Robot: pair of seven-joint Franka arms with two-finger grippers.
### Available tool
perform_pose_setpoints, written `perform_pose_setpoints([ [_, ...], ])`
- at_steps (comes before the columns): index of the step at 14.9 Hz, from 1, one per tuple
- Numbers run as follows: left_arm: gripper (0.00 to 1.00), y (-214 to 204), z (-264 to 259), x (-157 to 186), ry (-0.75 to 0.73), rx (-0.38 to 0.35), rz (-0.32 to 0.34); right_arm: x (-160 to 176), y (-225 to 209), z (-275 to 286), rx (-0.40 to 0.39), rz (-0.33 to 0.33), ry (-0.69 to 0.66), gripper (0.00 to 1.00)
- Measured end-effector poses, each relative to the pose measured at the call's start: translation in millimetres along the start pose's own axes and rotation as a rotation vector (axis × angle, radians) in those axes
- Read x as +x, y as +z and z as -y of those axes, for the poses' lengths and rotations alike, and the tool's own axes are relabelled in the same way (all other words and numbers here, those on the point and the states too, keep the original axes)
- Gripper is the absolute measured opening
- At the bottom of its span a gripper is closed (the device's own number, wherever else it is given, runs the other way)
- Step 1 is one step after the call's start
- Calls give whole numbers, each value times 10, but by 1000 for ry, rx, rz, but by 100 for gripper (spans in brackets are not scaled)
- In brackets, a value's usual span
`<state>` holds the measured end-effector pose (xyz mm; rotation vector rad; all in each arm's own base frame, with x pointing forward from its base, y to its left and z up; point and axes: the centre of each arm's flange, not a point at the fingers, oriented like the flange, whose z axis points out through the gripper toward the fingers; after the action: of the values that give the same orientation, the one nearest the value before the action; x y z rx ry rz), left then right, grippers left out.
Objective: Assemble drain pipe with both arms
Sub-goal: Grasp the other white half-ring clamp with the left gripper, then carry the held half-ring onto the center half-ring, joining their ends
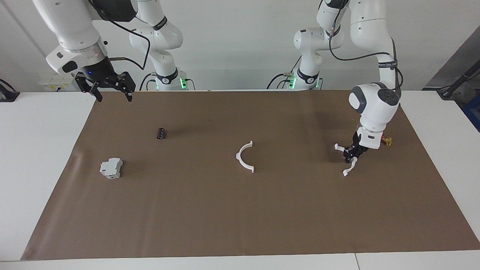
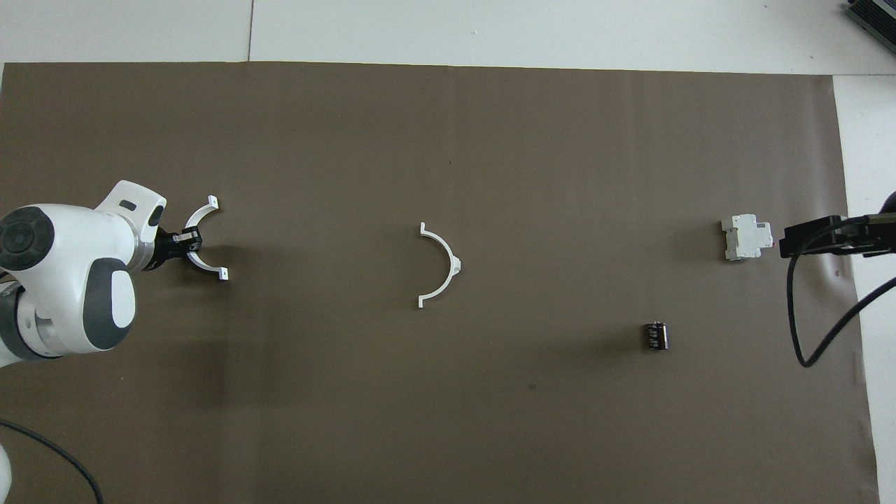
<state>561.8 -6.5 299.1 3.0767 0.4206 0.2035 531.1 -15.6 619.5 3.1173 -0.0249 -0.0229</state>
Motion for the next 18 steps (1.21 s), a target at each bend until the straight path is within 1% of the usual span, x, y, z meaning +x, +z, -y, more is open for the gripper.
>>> perform_pose_setpoints([
  [1,21,-14,-212,-63,-2,-3,11,0,0,7,0,0,-1,100],
  [3,21,-130,-797,-205,-19,-11,32,0,0,14,0,0,-3,100],
  [5,21,-266,-1342,-378,21,-21,40,0,0,13,0,0,-2,100],
  [7,21,-322,-1706,-574,72,-25,51,0,0,13,0,0,-2,100],
  [10,21,-346,-1988,-771,106,-28,59,0,0,13,0,0,-2,100],
  [15,21,-398,-2407,-1054,111,-60,31,0,0,13,0,0,-2,100],
  [18,21,-258,-2681,-1291,114,-72,26,0,0,13,0,0,-2,100],
])
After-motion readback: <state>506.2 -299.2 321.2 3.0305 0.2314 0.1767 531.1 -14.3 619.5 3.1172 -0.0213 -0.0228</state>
